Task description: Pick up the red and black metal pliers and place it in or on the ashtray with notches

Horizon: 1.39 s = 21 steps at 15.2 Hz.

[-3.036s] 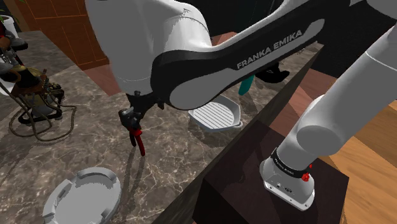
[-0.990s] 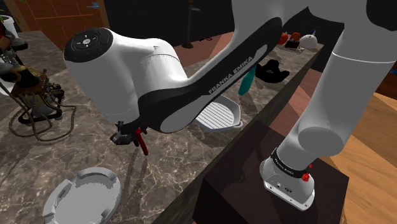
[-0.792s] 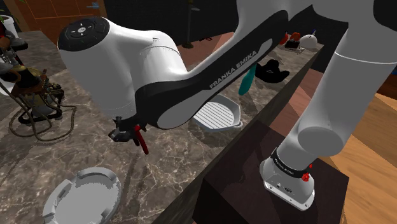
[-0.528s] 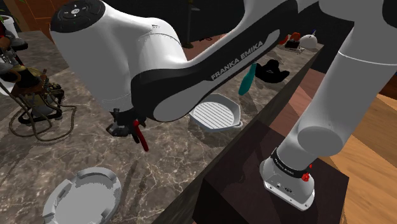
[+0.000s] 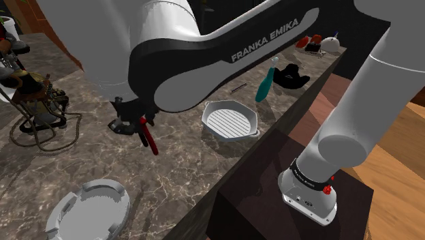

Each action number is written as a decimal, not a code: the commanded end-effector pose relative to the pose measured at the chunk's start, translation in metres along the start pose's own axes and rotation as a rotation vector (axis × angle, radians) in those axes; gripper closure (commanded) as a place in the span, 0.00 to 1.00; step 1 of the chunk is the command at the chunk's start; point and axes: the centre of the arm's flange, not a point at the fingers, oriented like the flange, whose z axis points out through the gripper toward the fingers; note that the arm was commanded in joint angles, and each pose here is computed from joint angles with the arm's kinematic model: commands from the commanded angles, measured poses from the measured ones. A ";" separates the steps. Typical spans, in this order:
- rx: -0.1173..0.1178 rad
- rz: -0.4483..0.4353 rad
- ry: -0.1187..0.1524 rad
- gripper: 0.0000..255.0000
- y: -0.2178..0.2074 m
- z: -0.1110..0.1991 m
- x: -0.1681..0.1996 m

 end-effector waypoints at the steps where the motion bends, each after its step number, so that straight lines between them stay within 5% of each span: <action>1: 0.000 0.000 0.000 1.00 0.003 -0.010 0.002; 3: 0.000 0.000 0.000 1.00 0.005 -0.016 0.003; 18: 0.000 0.000 0.000 1.00 -0.188 -0.083 -0.015; 21: 0.000 0.000 0.000 1.00 -0.192 -0.068 -0.017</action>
